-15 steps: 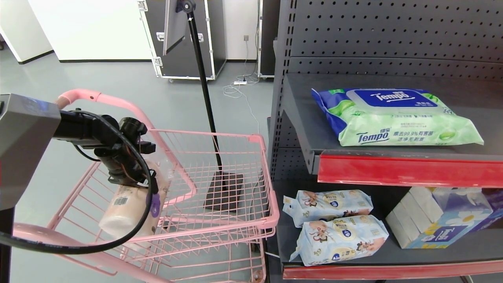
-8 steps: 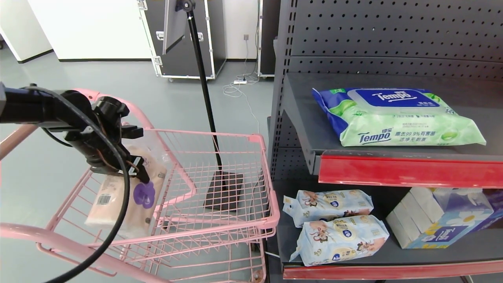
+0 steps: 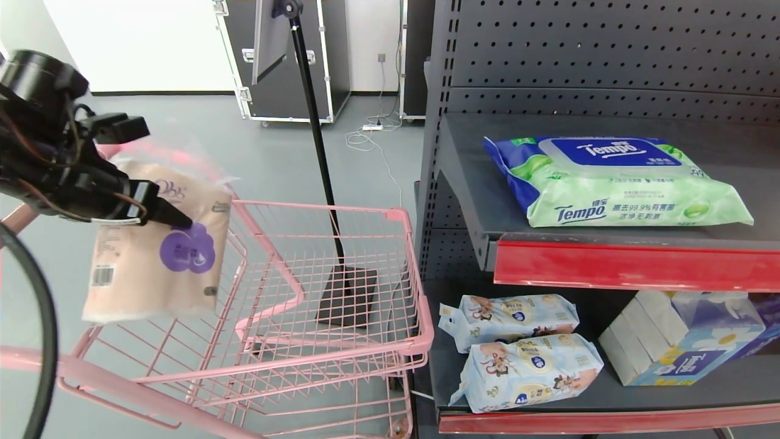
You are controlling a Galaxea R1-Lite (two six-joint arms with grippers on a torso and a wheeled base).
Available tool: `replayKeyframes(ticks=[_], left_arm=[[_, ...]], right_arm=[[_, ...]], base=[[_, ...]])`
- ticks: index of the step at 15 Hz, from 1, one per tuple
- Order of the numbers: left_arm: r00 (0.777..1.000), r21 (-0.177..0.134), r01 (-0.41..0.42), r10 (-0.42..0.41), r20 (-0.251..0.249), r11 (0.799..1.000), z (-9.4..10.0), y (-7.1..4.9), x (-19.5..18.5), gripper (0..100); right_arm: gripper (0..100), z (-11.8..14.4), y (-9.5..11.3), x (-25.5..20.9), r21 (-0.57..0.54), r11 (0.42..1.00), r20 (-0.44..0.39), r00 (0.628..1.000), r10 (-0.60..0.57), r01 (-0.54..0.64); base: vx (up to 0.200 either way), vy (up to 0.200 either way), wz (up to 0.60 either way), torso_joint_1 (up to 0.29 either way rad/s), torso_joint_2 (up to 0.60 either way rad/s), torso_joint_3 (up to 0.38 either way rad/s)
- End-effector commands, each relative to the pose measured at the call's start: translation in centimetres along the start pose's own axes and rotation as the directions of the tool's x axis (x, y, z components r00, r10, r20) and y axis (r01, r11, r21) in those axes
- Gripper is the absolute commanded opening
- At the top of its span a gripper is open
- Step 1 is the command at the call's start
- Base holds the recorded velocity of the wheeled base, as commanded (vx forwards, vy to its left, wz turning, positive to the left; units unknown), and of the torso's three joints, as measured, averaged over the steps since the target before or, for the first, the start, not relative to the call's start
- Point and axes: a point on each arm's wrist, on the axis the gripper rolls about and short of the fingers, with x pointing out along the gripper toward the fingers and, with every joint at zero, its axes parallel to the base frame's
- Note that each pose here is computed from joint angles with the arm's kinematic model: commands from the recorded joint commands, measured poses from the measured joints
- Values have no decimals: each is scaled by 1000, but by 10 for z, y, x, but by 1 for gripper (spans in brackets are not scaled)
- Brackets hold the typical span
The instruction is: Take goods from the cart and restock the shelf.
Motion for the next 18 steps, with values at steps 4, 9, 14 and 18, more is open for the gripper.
replayKeyframes(ticks=[4, 9, 14, 18], left_arm=[[942, -23, 10, -2, 336, 1000, -61, -12, -144, 0], [872, -55, 21, 8, 489, 998, -152, -37, -177, 0], [757, -81, 31, 30, 653, 996, -225, -70, -166, 0], [764, -81, 39, 23, 645, 996, -232, -71, -160, 0]], right_arm=[[100, 0, 0, 0, 1, 1000, 0, 1000, 0, 0], [100, 0, 0, 0, 2, 1000, 0, 1000, 0, 0], [100, 0, 0, 0, 1, 1000, 0, 1000, -1, 1], [100, 0, 0, 0, 1, 1000, 0, 1000, -3, 3]], base=[[0, 0, 0, 0, 0, 0], [0, 0, 0, 0, 0, 0], [0, 0, 0, 0, 0, 0], [0, 0, 0, 0, 0, 0]])
